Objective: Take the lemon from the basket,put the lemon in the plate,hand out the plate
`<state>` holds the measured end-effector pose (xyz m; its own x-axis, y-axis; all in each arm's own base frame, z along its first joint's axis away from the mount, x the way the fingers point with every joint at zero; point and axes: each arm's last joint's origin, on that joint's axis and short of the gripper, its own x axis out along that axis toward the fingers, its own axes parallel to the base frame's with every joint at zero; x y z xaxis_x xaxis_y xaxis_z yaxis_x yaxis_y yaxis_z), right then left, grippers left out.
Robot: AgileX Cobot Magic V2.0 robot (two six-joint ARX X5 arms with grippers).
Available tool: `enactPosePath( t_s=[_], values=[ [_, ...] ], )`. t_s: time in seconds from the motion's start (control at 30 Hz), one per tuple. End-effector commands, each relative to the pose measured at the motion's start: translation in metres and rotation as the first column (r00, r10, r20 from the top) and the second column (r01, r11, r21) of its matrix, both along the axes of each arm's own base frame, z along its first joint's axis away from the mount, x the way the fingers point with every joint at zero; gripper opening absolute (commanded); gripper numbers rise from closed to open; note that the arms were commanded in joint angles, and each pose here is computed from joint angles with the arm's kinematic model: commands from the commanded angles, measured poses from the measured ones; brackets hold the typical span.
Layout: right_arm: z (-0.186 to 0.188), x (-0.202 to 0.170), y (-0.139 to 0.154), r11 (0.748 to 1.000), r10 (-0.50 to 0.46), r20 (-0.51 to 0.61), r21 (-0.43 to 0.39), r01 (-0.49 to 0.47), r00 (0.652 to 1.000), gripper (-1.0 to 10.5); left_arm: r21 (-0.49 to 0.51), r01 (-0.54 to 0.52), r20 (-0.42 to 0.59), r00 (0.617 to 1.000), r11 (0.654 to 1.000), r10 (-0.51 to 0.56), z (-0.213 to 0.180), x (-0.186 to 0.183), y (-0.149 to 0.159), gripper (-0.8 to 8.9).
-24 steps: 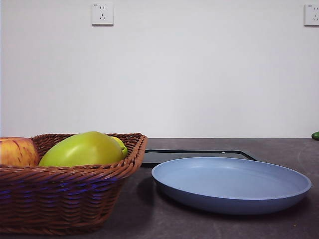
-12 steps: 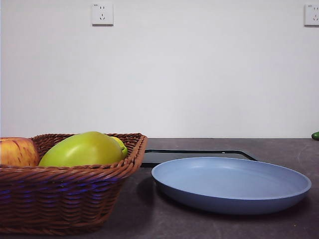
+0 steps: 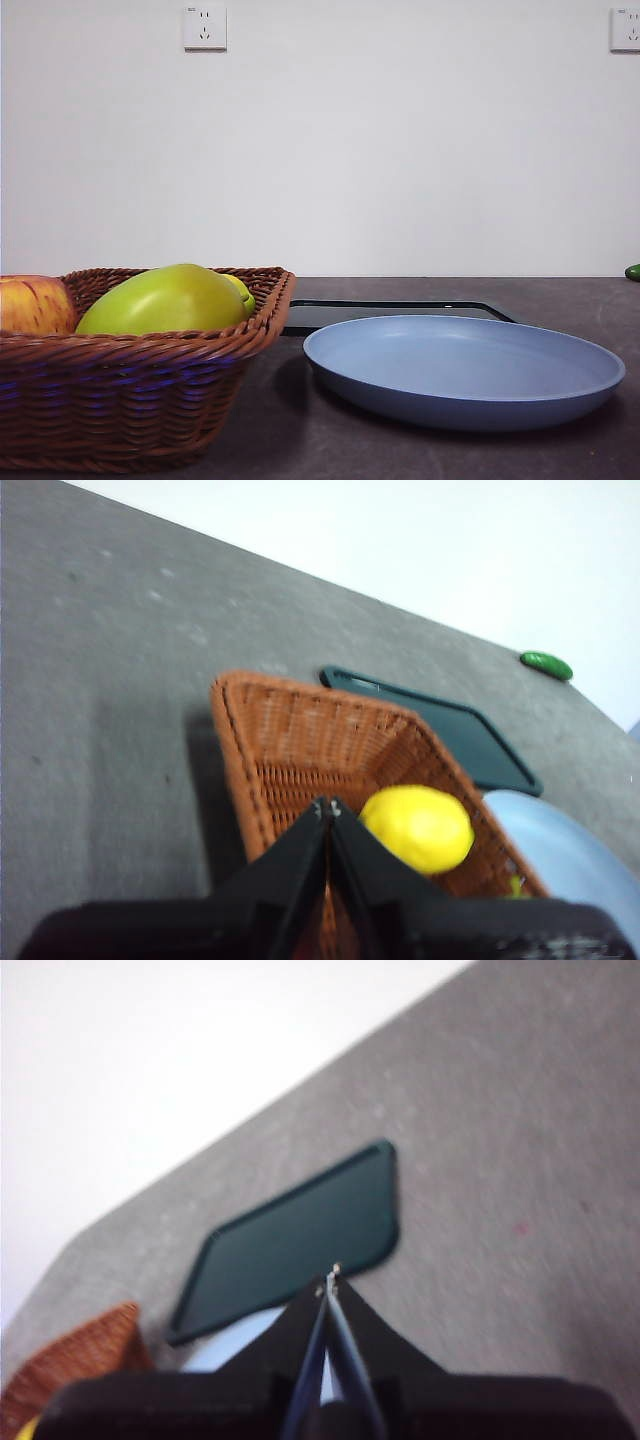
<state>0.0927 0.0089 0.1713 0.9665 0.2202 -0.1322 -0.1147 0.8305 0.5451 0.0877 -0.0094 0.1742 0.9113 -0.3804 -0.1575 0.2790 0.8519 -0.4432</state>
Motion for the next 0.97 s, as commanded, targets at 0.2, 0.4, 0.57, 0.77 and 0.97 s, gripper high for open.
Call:
enactPosePath(
  t_s=[0.2,0.4,0.57,0.77,0.97],
  values=[
    [0.056,-0.009,0.0,0.997,0.014,0.037,-0.071,-0.012,0.999,0.0,0.043,-0.038,0.004,0.999,0.998,0.038,0.05,-0.003,0.001,0.07],
    [0.098,-0.009,0.0,0.986,0.029,0.024,-0.167,-0.025,0.999,0.0,0.129,0.007,0.007,1.0,0.992,-0.008,0.088,0.007,0.001,0.07],
    [0.125,0.002,0.0,0.971,0.043,-0.055,-0.235,-0.055,0.998,0.0,0.174,0.083,-0.05,0.996,0.981,-0.075,0.114,0.023,-0.001,0.07],
    [0.148,0.024,0.003,0.937,0.124,-0.197,-0.3,-0.18,0.973,0.0,0.204,0.189,-0.163,0.974,0.961,-0.157,0.137,0.049,-0.004,0.07],
    [0.148,0.053,0.008,0.876,0.277,-0.419,-0.259,-0.406,0.865,0.0,0.198,0.324,-0.303,0.918,0.925,-0.257,0.146,0.074,-0.014,0.07]
  ],
)
